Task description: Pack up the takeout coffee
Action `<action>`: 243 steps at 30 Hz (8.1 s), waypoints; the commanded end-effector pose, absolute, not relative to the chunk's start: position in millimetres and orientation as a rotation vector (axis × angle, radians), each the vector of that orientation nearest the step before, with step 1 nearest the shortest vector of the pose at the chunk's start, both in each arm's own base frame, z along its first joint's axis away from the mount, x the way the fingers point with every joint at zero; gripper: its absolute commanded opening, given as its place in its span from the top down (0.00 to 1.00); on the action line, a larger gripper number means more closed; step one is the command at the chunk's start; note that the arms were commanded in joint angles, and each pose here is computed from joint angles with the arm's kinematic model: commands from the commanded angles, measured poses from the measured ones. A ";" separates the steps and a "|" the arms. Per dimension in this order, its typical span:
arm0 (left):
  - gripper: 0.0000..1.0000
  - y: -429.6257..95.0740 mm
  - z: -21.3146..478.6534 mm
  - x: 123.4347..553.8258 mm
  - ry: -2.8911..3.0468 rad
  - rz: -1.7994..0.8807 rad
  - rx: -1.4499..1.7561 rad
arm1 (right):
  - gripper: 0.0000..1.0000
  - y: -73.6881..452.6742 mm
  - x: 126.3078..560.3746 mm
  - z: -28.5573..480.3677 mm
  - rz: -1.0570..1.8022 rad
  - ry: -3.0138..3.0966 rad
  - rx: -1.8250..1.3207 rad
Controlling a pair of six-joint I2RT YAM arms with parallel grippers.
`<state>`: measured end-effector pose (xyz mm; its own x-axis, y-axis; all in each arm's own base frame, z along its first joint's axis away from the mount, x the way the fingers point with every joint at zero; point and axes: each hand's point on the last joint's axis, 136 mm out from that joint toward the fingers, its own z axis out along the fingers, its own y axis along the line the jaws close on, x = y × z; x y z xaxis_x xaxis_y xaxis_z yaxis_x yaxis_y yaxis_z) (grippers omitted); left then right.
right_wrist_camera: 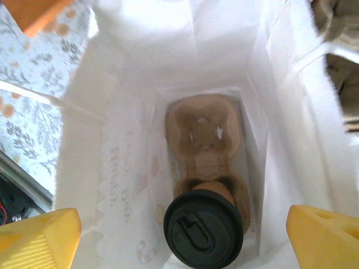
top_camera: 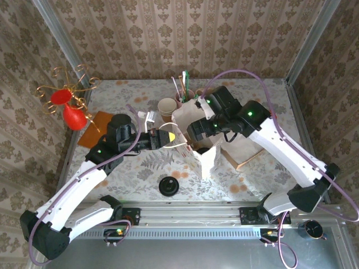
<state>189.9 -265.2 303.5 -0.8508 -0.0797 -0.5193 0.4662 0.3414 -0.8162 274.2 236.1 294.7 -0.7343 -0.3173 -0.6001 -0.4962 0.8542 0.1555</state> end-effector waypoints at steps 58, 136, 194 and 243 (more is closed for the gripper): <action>0.05 -182.3 255.2 329.6 2.241 -1.024 0.047 | 0.10 49.0 289.9 226.3 0.725 2.436 0.510; 0.99 -308.0 197.2 591.6 2.127 -1.043 0.360 | 0.32 63.8 315.9 177.4 0.880 2.546 0.516; 1.00 -326.0 416.3 327.4 1.906 -1.477 0.359 | 0.30 81.6 278.7 275.3 0.936 2.289 0.331; 0.03 -232.2 359.3 273.8 2.035 -1.054 0.340 | 0.22 72.2 270.9 265.8 0.804 2.342 0.329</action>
<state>277.6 -251.4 387.9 -0.6212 -0.1420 -0.7707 0.6001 0.5462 -0.5843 275.0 73.8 254.1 -0.7822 0.4314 -0.4494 0.0498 0.7624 0.6452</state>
